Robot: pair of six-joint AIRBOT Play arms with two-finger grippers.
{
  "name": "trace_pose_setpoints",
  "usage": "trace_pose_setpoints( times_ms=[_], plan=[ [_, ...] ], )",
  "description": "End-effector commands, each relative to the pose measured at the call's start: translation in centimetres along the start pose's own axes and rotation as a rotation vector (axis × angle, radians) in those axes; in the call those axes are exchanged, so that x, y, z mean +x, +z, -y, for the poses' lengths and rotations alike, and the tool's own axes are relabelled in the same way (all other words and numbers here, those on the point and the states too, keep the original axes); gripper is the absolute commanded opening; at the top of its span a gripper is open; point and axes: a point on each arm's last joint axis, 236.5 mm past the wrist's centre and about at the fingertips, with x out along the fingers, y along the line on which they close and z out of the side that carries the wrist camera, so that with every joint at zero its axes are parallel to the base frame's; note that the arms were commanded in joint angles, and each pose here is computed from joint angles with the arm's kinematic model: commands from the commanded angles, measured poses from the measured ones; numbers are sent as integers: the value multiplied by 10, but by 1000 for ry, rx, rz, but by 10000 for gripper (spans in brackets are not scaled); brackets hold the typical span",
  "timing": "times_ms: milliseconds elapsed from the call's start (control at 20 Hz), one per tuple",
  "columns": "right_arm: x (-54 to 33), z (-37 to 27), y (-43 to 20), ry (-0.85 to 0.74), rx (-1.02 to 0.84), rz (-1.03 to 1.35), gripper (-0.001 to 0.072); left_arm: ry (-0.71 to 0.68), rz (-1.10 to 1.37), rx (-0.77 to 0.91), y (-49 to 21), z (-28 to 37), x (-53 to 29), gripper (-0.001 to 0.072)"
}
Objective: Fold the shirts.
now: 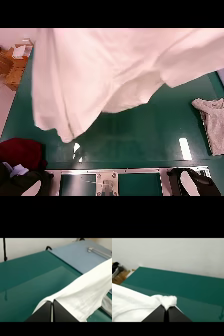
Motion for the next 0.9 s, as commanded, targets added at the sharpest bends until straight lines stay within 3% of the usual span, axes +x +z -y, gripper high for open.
trace_pose_setpoints(
  times_ms=[0,250,300,350,450,650,850],
  plan=[
    [33,36,-79,-9,161,-161,22,-6,-237,-131,-79,-45,54,24],
    [82,106,-307,-120,533,-482,22,-45,-562,-476,-282,-108,159,41],
    [83,113,-343,-148,577,-533,22,-39,-600,-533,-311,-113,174,352],
    [83,120,-372,-173,609,-575,22,-47,-631,-614,-331,-115,186,717],
    [85,129,-398,-192,633,-629,21,-69,-671,-738,-341,-118,186,713],
    [95,158,-387,-221,641,-614,21,-147,-829,-851,-329,-117,127,712],
    [105,170,-377,-226,642,-601,22,-33,-1096,-885,-397,-72,70,711]
  ],
)
